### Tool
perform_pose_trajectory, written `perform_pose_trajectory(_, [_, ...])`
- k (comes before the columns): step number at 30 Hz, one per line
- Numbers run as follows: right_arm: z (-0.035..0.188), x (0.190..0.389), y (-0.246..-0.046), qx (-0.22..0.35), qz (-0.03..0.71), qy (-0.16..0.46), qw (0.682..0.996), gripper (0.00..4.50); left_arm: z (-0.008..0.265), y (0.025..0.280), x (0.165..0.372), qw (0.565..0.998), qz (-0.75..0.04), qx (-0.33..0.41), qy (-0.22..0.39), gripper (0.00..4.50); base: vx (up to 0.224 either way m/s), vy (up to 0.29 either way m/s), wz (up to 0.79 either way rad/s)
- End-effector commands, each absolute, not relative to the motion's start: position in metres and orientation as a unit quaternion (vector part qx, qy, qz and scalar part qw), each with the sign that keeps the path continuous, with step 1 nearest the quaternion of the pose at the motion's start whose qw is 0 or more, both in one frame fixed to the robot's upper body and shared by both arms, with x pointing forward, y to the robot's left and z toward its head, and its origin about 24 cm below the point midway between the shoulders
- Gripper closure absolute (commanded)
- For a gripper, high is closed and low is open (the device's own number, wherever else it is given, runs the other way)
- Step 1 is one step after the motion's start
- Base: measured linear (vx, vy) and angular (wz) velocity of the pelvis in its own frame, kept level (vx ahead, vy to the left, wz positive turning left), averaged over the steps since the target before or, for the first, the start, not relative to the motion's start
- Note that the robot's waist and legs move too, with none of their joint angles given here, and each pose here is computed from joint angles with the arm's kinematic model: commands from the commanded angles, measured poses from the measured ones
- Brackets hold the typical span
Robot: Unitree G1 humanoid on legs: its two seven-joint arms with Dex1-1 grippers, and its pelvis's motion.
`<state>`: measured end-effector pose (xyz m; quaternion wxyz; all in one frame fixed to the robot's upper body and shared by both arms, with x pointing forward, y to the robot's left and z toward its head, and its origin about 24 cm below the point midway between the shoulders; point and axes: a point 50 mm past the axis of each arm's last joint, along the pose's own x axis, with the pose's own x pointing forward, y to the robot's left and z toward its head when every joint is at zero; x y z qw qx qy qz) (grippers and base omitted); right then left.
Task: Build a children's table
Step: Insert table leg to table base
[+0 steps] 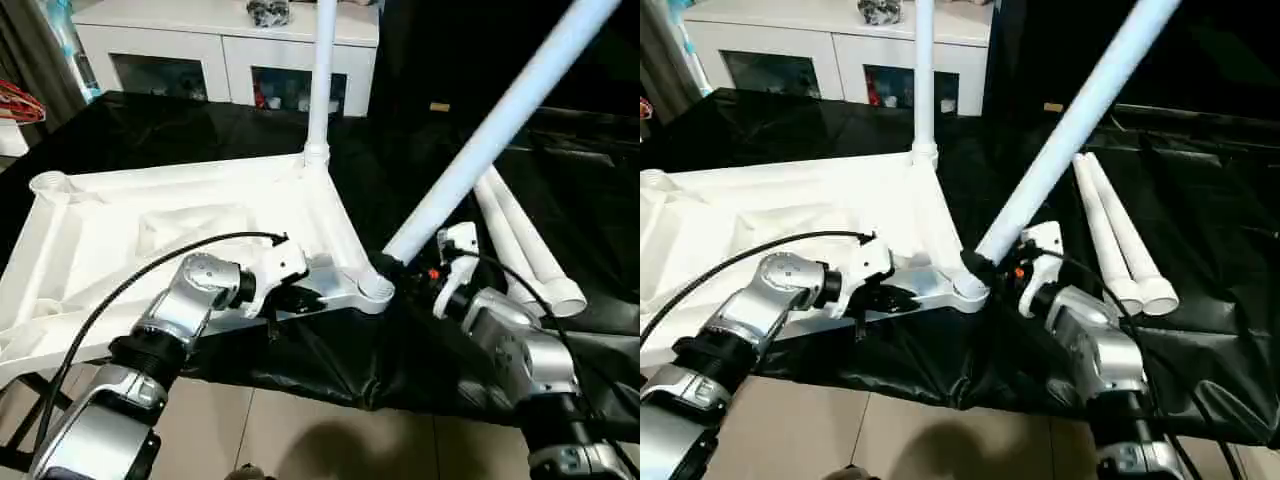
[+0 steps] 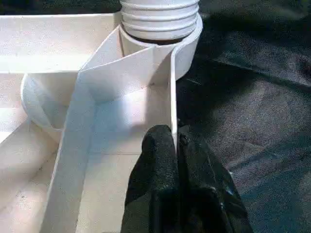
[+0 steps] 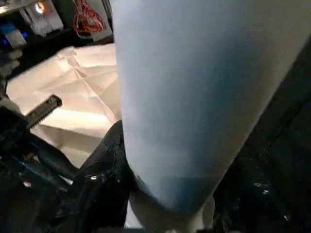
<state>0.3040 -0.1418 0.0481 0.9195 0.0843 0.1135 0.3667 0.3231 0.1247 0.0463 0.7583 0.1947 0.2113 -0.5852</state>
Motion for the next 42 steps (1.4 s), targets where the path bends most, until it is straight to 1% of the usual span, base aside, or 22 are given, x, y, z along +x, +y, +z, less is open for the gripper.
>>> perform_pose_trajectory(1, [0.021, 0.291, -0.143, 0.048, 0.364, 0.185, 0.911, 2.62, 0.052, 0.127, 0.327, 0.779, -0.571, 0.176, 0.188, 4.5, 0.0, 0.0, 0.0])
perform_pose_trajectory(4, [0.023, 0.292, -0.138, 0.026, 0.377, 0.185, 0.907, 2.62, 0.052, 0.126, 0.327, 0.778, -0.572, 0.179, 0.189, 4.5, 0.0, 0.0, 0.0])
perform_pose_trajectory(5, [0.023, 0.292, -0.136, 0.01, 0.387, 0.188, 0.903, 2.62, 0.051, 0.126, 0.327, 0.776, -0.574, 0.183, 0.19, 4.5, 0.0, 0.0, 0.0])
perform_pose_trajectory(8, [0.024, 0.291, -0.134, -0.002, 0.397, 0.193, 0.897, 2.62, 0.051, 0.126, 0.327, 0.775, -0.574, 0.184, 0.191, 4.5, 0.0, 0.0, 0.0])
perform_pose_trajectory(11, [0.023, 0.292, -0.131, -0.018, 0.419, 0.213, 0.882, 2.62, 0.05, 0.127, 0.326, 0.769, -0.578, 0.189, 0.195, 4.5, 0.0, 0.0, 0.0])
perform_pose_trajectory(18, [0.022, 0.295, -0.134, -0.024, 0.469, 0.233, 0.852, 2.62, 0.052, 0.127, 0.322, 0.742, -0.605, 0.207, 0.201, 4.5, 0.0, 0.0, 0.0])
perform_pose_trajectory(20, [0.022, 0.295, -0.134, -0.024, 0.469, 0.233, 0.852, 2.62, 0.052, 0.127, 0.322, 0.742, -0.605, 0.207, 0.201, 4.5, 0.0, 0.0, 0.0])
perform_pose_trajectory(22, [0.024, 0.295, -0.136, -0.029, 0.516, 0.23, 0.824, 2.62, 0.055, 0.127, 0.318, 0.712, -0.635, 0.22, 0.205, 4.5, 0.0, 0.0, 0.0])
perform_pose_trajectory(23, [0.024, 0.295, -0.136, -0.029, 0.519, 0.23, 0.823, 2.62, 0.055, 0.127, 0.317, 0.71, -0.636, 0.221, 0.205, 4.5, 0.0, 0.0, 0.0])
perform_pose_trajectory(26, [0.027, 0.292, -0.137, -0.039, 0.551, 0.227, 0.802, 2.62, 0.058, 0.128, 0.314, 0.691, -0.655, 0.225, 0.206, 4.5, 0.0, 0.0, 0.0])
perform_pose_trajectory(27, [0.027, 0.292, -0.137, -0.039, 0.551, 0.227, 0.802, 2.62, 0.058, 0.128, 0.314, 0.691, -0.655, 0.225, 0.206, 4.5, 0.0, 0.0, 0.0])
perform_pose_trajectory(28, [0.027, 0.29, -0.137, -0.045, 0.566, 0.227, 0.791, 2.62, 0.059, 0.13, 0.313, 0.683, -0.661, 0.231, 0.209, 4.5, 0.0, 0.0, 0.0])
perform_pose_trajectory(34, [0.026, 0.286, -0.135, -0.052, 0.588, 0.223, 0.776, 2.62, 0.059, 0.135, 0.315, 0.679, -0.659, 0.24, 0.216, 4.5, 0.0, 0.0, 0.0])
perform_pose_trajectory(36, [0.025, 0.287, -0.133, -0.049, 0.584, 0.219, 0.78, 2.62, 0.06, 0.134, 0.32, 0.695, -0.644, 0.238, 0.212, 4.5, 0.0, 0.0, 0.0])
perform_pose_trajectory(37, [0.025, 0.287, -0.133, -0.049, 0.584, 0.219, 0.78, 2.62, 0.06, 0.134, 0.32, 0.695, -0.644, 0.238, 0.212, 4.5, 0.0, 0.0, 0.0])
perform_pose_trajectory(38, [0.024, 0.292, -0.133, -0.046, 0.565, 0.215, 0.795, 2.62, 0.062, 0.133, 0.325, 0.714, -0.626, 0.235, 0.209, 4.5, 0.0, 0.0, 0.0])
perform_pose_trajectory(39, [0.024, 0.3, -0.133, -0.045, 0.527, 0.21, 0.822, 2.62, 0.065, 0.13, 0.331, 0.733, -0.608, 0.226, 0.205, 4.5, 0.0, 0.0, 0.0])
perform_pose_trajectory(41, [0.023, 0.307, -0.134, -0.044, 0.497, 0.208, 0.842, 2.62, 0.067, 0.127, 0.334, 0.744, -0.598, 0.218, 0.202, 4.5, 0.0, 0.0, 0.0])
perform_pose_trajectory(42, [0.023, 0.313, -0.134, -0.043, 0.464, 0.205, 0.86, 2.62, 0.069, 0.125, 0.336, 0.752, -0.59, 0.213, 0.201, 4.5, 0.0, 0.0, 0.0])
